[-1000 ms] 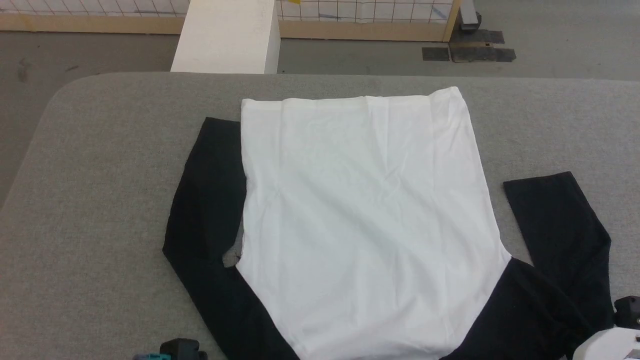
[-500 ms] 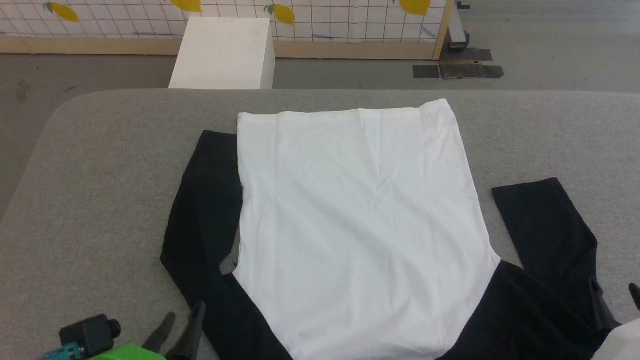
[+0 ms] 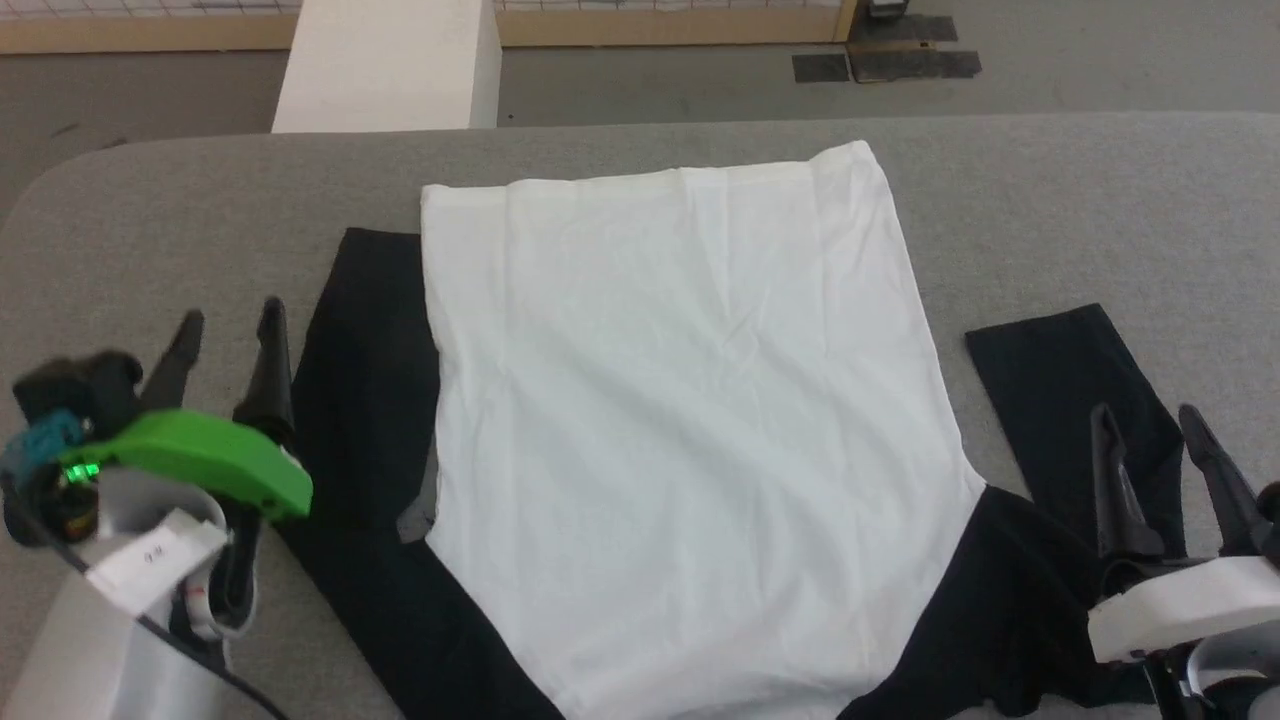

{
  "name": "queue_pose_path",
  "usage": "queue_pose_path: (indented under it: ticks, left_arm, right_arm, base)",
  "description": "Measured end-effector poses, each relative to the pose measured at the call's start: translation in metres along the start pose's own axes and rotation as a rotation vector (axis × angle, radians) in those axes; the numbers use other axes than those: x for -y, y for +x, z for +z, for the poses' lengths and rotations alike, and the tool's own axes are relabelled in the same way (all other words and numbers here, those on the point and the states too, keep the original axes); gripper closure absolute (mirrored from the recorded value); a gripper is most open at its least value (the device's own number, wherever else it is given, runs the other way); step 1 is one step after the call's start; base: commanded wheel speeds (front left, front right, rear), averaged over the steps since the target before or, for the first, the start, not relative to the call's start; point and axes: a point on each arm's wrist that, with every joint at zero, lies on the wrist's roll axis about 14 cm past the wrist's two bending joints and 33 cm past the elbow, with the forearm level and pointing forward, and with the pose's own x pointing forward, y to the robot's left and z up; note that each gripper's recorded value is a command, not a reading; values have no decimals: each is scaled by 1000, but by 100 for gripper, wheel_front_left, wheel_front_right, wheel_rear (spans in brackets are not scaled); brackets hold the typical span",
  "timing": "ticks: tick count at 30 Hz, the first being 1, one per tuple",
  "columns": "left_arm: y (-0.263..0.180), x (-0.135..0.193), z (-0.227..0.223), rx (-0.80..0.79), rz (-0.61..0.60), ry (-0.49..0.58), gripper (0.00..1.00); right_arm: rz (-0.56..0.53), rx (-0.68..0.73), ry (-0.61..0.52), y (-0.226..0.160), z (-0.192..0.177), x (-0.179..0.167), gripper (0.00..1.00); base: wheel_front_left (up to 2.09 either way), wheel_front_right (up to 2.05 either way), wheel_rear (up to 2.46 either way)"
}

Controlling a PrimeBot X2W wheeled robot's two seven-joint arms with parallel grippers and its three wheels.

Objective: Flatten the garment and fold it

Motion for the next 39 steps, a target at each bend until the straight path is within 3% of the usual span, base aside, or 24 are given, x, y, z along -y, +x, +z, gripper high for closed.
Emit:
queue_pose_path:
  ticks: [4,11,20,28,34,35,36,37,39]
  left_arm:
    - [45,-1,1,-68,-51,119,0]
    - [106,-17,-16,-267,-56,219,0]
    - [145,-24,-72,-542,-36,204,0]
    - [146,-28,-132,-797,32,149,0]
    - [144,-32,-144,-910,86,136,0]
    - [143,-32,-144,-923,90,137,7]
    - [143,-31,-144,-934,91,137,86]
    - [142,-30,-144,-936,91,132,100]
    - [140,-27,-142,-932,88,117,100]
  right_arm:
    - [20,5,1,13,-3,-8,0]
    - [29,-11,6,28,-15,-12,0]
    - [-9,-54,-1,39,-34,0,0]
    - [-54,-90,6,39,-50,14,0]
    - [-79,-113,4,36,-59,22,0]
    - [-81,-111,3,36,-58,23,0]
    - [-84,-111,2,37,-58,24,0]
    - [-86,-109,1,37,-58,25,0]
    - [-87,-106,2,37,-57,25,0]
  base:
    - [0,0,0]
    - [0,0,0]
    - [0,0,0]
    - [0,0,0]
    - [0,0,0]
    - [0,0,0]
    - [0,0,0]
    - [0,0,0]
    - [0,0,0]
